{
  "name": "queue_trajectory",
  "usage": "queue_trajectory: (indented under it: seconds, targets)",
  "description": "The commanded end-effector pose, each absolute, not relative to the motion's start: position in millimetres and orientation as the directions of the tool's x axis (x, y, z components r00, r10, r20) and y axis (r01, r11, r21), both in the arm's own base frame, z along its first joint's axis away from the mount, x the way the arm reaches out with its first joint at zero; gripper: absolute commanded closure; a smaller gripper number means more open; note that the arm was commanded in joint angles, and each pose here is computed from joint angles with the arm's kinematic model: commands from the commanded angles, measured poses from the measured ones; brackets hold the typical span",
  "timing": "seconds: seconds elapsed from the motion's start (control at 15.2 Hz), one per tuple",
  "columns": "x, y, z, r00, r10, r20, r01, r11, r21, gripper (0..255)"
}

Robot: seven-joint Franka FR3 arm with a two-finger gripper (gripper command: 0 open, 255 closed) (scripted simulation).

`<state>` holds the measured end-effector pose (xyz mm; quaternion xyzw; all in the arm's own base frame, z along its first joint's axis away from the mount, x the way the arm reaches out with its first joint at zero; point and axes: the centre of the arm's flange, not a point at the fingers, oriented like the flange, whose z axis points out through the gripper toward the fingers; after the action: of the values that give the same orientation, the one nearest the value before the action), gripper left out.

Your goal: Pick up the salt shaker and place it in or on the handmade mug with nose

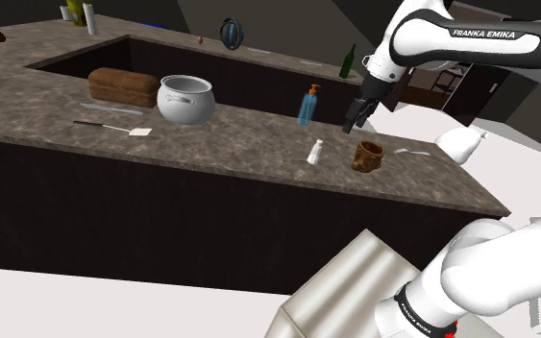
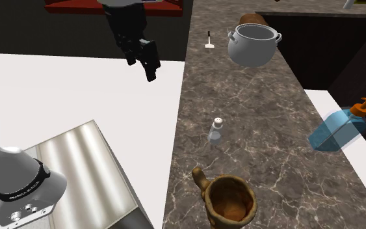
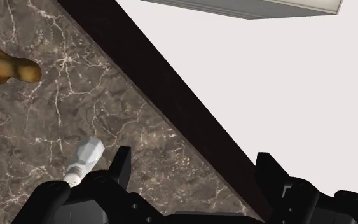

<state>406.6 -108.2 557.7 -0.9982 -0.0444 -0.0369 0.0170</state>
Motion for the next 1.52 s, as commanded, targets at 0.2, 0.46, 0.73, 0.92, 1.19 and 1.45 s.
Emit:
queue_trajectory:
  seconds: [0.2,0.46,0.73,0.92,1.19,1.45]
  targets:
    - [448.8,-146.0,523.8,0.993,0.096,0.064,0.099,-0.995,-0.033,0]
    - [482.7,-177.0,495.7,0.993,0.103,0.055,0.105,-0.994,-0.035,0]
    - [516.6,-207.6,467.2,0.993,0.110,0.046,0.112,-0.993,-0.038,0]
    - [542.0,-230.5,445.6,0.993,0.115,0.039,0.116,-0.992,-0.040,0]
    - [575.4,-260.3,416.8,0.992,0.122,0.030,0.123,-0.992,-0.042,0]
    - [575.9,-259.3,395.7,0.992,0.122,0.030,0.123,-0.992,-0.042,0]
